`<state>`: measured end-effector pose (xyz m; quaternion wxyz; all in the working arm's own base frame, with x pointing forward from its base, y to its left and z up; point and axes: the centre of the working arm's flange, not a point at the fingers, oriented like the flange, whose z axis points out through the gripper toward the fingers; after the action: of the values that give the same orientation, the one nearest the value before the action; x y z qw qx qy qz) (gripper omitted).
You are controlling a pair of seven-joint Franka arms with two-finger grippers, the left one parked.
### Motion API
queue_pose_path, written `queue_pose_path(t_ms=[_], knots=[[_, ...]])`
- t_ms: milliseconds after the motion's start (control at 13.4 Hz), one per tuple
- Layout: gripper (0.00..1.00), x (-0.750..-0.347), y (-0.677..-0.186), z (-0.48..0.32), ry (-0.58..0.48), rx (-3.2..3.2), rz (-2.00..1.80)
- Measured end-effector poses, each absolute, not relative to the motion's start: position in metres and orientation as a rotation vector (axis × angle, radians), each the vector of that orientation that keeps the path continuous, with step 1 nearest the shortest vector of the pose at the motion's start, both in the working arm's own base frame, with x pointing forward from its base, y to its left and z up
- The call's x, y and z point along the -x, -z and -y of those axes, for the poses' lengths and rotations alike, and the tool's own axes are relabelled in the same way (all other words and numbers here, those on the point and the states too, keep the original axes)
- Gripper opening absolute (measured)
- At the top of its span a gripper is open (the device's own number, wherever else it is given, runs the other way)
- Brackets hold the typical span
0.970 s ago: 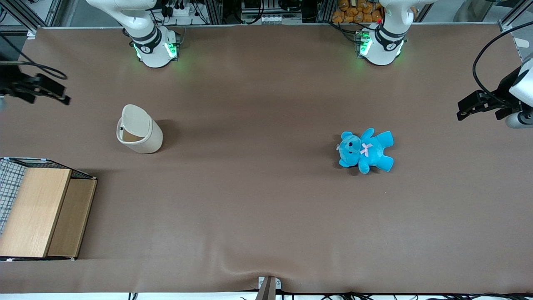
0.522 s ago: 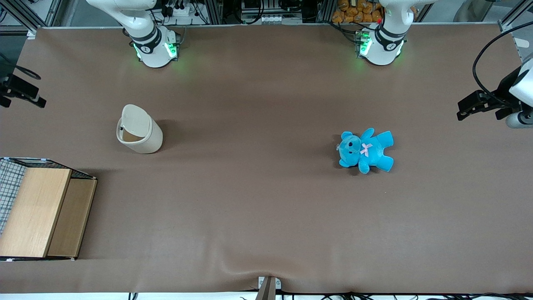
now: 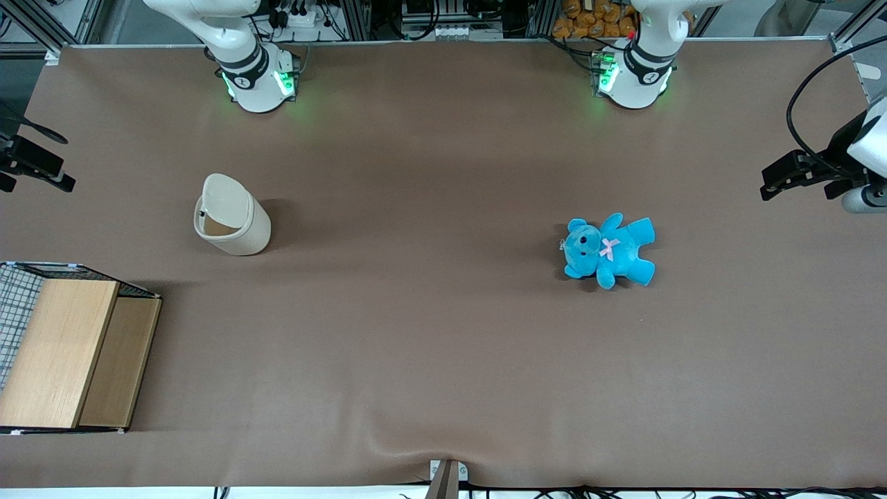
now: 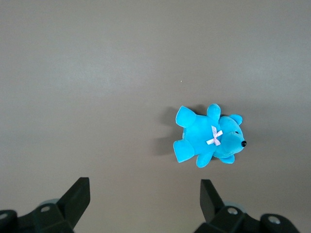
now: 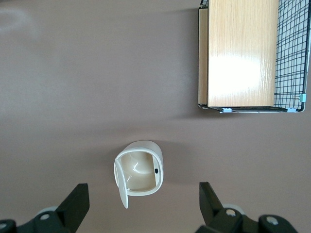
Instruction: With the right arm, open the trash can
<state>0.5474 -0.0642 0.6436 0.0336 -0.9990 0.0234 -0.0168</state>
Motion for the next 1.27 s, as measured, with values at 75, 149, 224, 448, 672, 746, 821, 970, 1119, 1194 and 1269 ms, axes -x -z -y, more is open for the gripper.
queue_pose_path(t_ms=[75, 149, 224, 448, 672, 746, 821, 970, 1119, 1194, 1269], knots=[[1.00, -0.548, -0.643, 0.064, 0.049, 3.073, -0.072], [1.00, -0.549, -0.642, 0.064, 0.046, 3.073, -0.071], [1.00, -0.549, -0.641, 0.063, 0.045, 3.074, -0.069], [1.00, -0.550, -0.644, 0.055, 0.048, 3.075, -0.044], [1.00, -0.550, -0.647, 0.048, 0.056, 3.076, -0.025], [1.00, -0.550, -0.648, 0.048, 0.056, 3.076, -0.025], [1.00, -0.550, -0.648, 0.048, 0.055, 3.077, -0.025], [1.00, -0.550, -0.647, 0.049, 0.052, 3.084, -0.030], [1.00, -0.550, -0.647, 0.050, 0.047, 3.086, -0.048], [1.00, -0.550, -0.647, 0.050, 0.046, 3.086, -0.051], [1.00, -0.549, -0.647, 0.050, 0.045, 3.086, -0.052]])
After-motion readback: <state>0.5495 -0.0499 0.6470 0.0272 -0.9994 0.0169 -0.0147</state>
